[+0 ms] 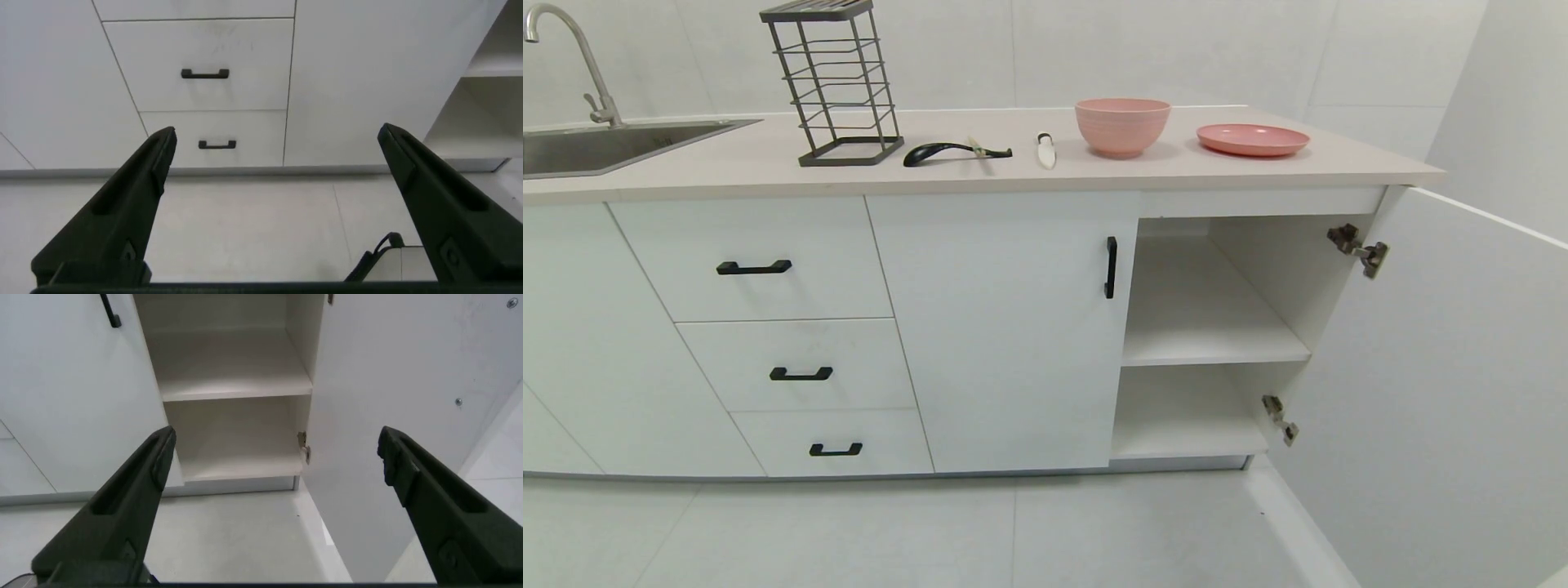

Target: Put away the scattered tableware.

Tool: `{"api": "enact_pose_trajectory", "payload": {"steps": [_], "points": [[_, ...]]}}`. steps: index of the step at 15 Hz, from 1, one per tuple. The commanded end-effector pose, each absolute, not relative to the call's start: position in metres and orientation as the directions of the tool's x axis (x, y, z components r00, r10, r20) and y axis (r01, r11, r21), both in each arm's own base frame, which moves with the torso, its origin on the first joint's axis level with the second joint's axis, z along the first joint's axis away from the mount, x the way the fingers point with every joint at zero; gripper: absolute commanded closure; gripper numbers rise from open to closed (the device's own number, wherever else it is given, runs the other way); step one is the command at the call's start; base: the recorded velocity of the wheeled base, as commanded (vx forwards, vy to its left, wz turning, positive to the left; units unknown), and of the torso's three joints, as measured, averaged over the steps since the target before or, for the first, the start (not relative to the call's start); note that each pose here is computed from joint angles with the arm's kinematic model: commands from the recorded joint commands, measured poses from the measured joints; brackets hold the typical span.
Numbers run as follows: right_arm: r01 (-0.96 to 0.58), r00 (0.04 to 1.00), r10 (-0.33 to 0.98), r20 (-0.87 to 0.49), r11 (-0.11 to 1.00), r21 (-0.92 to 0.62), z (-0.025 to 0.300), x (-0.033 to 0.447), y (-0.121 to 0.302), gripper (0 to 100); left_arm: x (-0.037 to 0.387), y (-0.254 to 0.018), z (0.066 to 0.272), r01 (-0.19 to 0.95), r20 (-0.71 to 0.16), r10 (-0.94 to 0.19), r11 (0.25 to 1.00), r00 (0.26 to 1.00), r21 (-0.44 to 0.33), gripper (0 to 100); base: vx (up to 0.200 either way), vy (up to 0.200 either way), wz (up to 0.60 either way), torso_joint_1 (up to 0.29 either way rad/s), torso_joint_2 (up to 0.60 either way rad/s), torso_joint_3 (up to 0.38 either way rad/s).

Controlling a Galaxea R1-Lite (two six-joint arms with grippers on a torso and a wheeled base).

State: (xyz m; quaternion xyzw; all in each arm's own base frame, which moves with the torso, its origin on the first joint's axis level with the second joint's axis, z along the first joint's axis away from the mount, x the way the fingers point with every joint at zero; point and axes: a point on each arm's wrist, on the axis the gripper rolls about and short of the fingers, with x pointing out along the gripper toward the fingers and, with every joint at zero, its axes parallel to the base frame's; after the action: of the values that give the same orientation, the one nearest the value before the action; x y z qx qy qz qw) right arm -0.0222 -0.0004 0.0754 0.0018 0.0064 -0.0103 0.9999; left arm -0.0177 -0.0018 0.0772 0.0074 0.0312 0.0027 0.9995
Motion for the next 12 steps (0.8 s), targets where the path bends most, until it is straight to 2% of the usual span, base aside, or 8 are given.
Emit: {"api": "enact_pose_trajectory", "payload": {"steps": [1,5,9,12], "points": [[0.02,1.0,-0.02,-0.015,1.0,0.003,0.0757,-0.022,-0.0004,0,-0.017,-0.0017,0.0775,-0.011,-0.07,0.012,1.0,0.997,0.013,0,0.0,0.0,0.0,0.0,0.0,0.0],[0.022,1.0,-0.021,-0.017,1.0,0.003,0.0756,-0.022,-0.0004,0,-0.0169,-0.0016,0.0775,-0.017,-0.072,0.017,1.0,0.997,0.004,0,0.0,0.0,0.0,0.0,0.0,0.0],[0.02,1.0,-0.02,-0.015,1.0,0.003,0.0757,-0.022,-0.0004,0,-0.0169,-0.0015,0.0775,-0.017,-0.072,0.017,1.0,0.997,0.001,0,0.0,-0.2,0.0,0.013,0.0,0.002],[0.022,1.0,-0.021,-0.015,1.0,0.003,0.0757,-0.022,-0.0004,0,-0.0169,-0.0015,0.0773,-0.017,-0.074,0.017,1.0,0.997,-0.002,0,0.2,0.0,0.0,-0.001,0.0,0.002]]}}
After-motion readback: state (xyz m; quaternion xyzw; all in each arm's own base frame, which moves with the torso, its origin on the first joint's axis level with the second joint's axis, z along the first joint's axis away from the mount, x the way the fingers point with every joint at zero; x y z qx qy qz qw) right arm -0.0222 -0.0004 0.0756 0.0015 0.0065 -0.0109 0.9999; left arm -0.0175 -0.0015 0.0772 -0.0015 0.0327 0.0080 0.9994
